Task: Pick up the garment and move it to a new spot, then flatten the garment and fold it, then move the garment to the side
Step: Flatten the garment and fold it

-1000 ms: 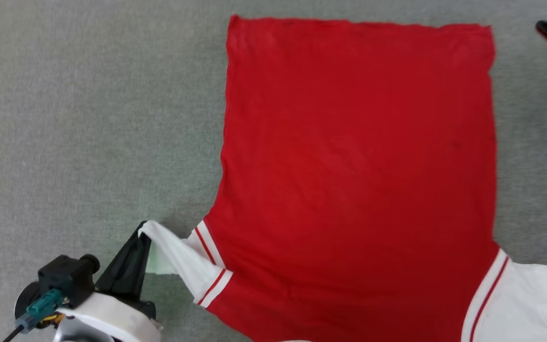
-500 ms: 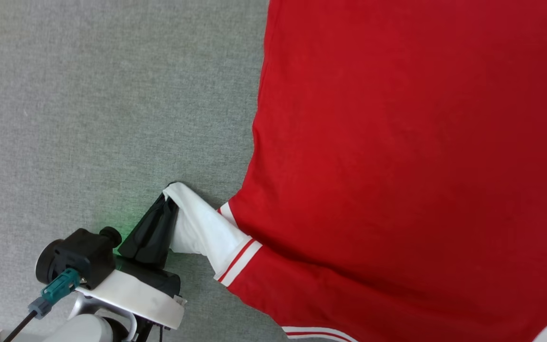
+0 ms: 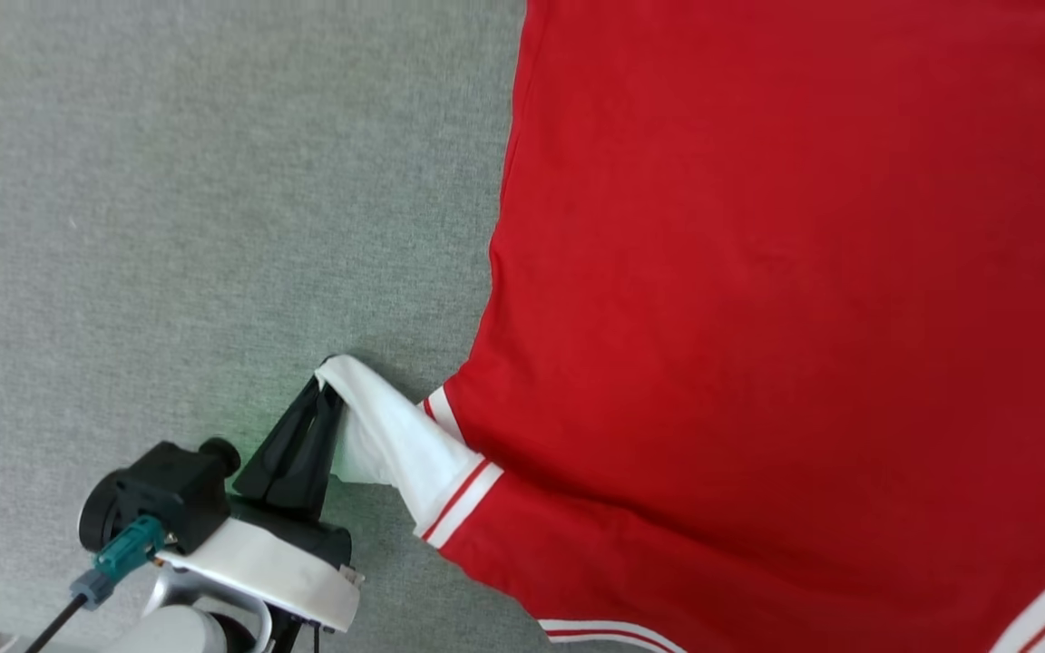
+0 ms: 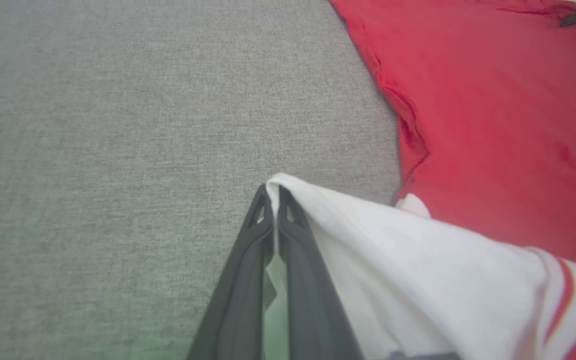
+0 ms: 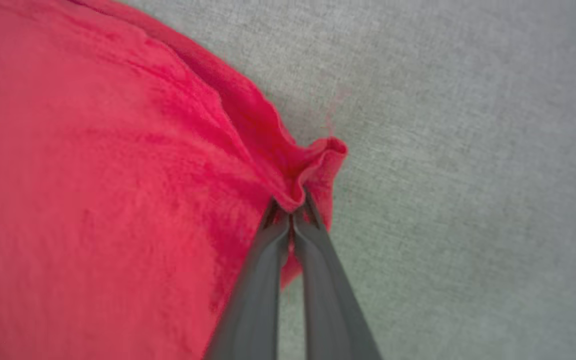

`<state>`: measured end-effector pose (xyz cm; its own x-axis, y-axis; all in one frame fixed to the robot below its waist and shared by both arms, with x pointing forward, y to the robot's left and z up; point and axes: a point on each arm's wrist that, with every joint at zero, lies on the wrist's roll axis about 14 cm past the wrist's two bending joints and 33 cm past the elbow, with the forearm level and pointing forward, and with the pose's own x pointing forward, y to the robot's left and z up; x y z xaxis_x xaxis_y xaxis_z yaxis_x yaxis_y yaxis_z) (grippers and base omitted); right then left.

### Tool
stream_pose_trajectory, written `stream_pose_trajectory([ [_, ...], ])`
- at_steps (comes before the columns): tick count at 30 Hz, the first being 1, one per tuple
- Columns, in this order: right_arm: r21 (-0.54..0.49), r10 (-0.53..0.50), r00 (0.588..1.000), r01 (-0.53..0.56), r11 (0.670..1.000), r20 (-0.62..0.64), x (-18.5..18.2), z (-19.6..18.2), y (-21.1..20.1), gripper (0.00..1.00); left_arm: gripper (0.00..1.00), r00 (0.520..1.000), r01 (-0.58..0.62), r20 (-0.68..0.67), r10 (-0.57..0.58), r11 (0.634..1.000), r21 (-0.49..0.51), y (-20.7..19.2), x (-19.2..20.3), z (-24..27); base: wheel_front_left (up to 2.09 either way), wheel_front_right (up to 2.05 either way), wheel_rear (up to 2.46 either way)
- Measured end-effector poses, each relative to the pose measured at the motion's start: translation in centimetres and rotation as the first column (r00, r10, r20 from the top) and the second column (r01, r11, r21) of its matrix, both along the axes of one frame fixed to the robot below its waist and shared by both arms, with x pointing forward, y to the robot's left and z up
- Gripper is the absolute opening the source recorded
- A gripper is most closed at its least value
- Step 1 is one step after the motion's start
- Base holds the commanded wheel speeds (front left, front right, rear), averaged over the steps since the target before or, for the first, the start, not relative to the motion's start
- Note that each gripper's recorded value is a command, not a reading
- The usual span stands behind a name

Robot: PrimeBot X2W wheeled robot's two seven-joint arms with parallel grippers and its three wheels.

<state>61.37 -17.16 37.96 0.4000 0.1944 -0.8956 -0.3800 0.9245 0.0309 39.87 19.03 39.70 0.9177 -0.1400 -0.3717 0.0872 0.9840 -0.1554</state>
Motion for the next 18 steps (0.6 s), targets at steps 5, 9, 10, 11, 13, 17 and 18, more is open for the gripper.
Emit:
stream_pose_trajectory([
  [5,-0.02,0.057,0.995,-0.056,0.998,0.087,-2.1,4.0,-1.1,0.0,0.0,0.999,-0.005,0.039,0.005,1.0,-0.004,0.0,-1.0,1.8,0.0,0.0,0.0],
  [9,-0.037,0.099,0.99,-0.096,0.995,0.096,-6.0,5.6,-2.6,0.0,0.0,0.997,-0.006,0.073,0.007,1.0,-0.024,-0.3,-1.6,3.4,0.0,0.0,0.0],
  [10,-0.041,0.105,0.989,-0.102,0.994,0.101,-6.9,6.0,-3.1,0.0,0.0,0.997,-0.004,0.08,0.006,1.0,-0.029,-0.4,-1.8,3.7,0.0,0.0,0.0],
  [11,-0.04,0.108,0.987,-0.104,0.994,0.115,-7.8,6.5,-3.6,0.0,0.0,0.996,-0.001,0.086,0.004,1.0,-0.028,-0.5,-1.9,4.0,0.0,0.0,0.0],
  [13,-0.033,0.091,0.987,-0.087,0.996,0.131,-9.5,7.0,-5.0,0.0,0.0,0.995,0.012,0.099,-0.009,0.999,-0.031,-0.8,-2.0,4.4,0.0,0.0,0.0],
  [17,-0.03,0.058,0.995,-0.056,0.998,0.078,-14.8,5.6,-7.6,0.0,0.0,0.993,0.04,0.117,-0.035,0.998,-0.044,-1.8,-2.0,5.1,0.0,0.0,0.0],
  [18,-0.028,0.05,0.997,-0.048,0.998,0.061,-16.1,5.2,-8.1,0.0,0.0,0.992,0.045,0.12,-0.039,0.998,-0.041,-1.9,-1.9,5.2,0.0,0.0,0.0],
])
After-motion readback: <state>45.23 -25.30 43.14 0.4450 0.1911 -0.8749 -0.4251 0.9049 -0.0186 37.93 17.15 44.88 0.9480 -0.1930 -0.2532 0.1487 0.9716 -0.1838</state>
